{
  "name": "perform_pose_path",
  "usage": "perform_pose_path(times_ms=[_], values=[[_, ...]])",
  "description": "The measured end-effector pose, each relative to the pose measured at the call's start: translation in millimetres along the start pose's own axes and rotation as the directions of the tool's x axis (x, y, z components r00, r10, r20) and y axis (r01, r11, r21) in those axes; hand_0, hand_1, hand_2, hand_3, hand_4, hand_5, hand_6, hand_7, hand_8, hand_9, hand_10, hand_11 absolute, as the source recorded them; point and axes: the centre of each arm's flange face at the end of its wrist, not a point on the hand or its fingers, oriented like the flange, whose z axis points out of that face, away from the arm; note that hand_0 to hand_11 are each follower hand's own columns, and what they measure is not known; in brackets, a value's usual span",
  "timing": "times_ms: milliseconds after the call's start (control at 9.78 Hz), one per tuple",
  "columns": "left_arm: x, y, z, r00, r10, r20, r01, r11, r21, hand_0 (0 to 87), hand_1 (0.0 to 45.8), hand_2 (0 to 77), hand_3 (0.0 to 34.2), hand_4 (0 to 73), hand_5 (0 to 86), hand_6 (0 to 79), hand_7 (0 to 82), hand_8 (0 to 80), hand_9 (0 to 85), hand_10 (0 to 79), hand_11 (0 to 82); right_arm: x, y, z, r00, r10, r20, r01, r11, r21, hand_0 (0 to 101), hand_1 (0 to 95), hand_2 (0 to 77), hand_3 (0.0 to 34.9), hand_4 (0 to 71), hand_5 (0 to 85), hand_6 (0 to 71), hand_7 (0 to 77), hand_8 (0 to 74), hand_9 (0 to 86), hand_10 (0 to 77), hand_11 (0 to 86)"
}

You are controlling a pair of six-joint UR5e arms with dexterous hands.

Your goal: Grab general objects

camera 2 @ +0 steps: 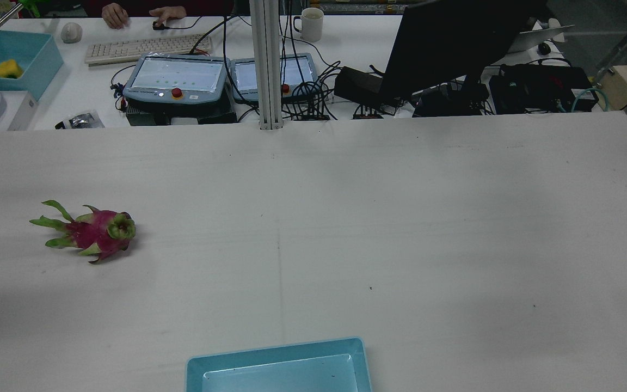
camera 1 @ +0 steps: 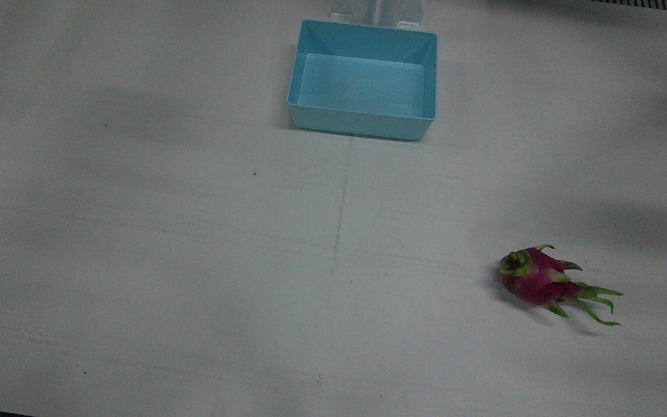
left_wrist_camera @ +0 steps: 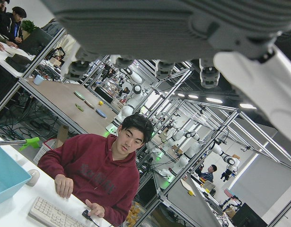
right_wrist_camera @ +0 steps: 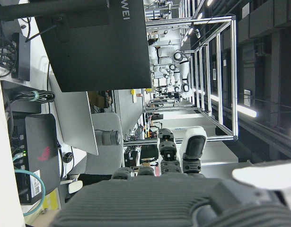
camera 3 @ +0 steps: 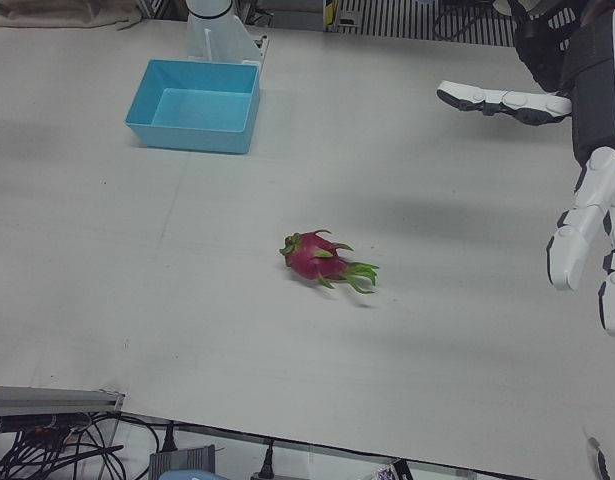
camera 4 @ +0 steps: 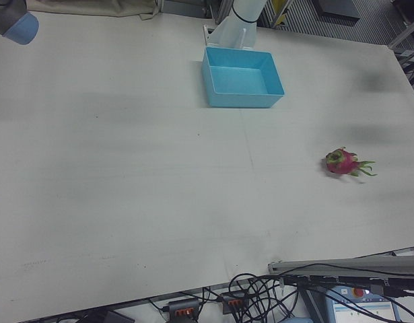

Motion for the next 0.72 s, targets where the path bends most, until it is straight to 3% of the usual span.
perform_pose_path(times_ms=[716], values=[[12, 8, 5, 1.0, 0.0, -0.012, 0.0, 1.0, -0.001, 50.7, 0.0, 1.1, 30.2, 5.5, 2.7, 1.1, 10.4, 1.1, 1.1, 13.6, 1.1, 1, -1, 0.1, 1.0, 0.0, 0.0, 0.0, 1.0, 0.001, 0, 5.4, 1.6, 0.0, 0.0, 73.6, 0.0, 0.0, 0.0, 1.1, 0.0, 0.5]])
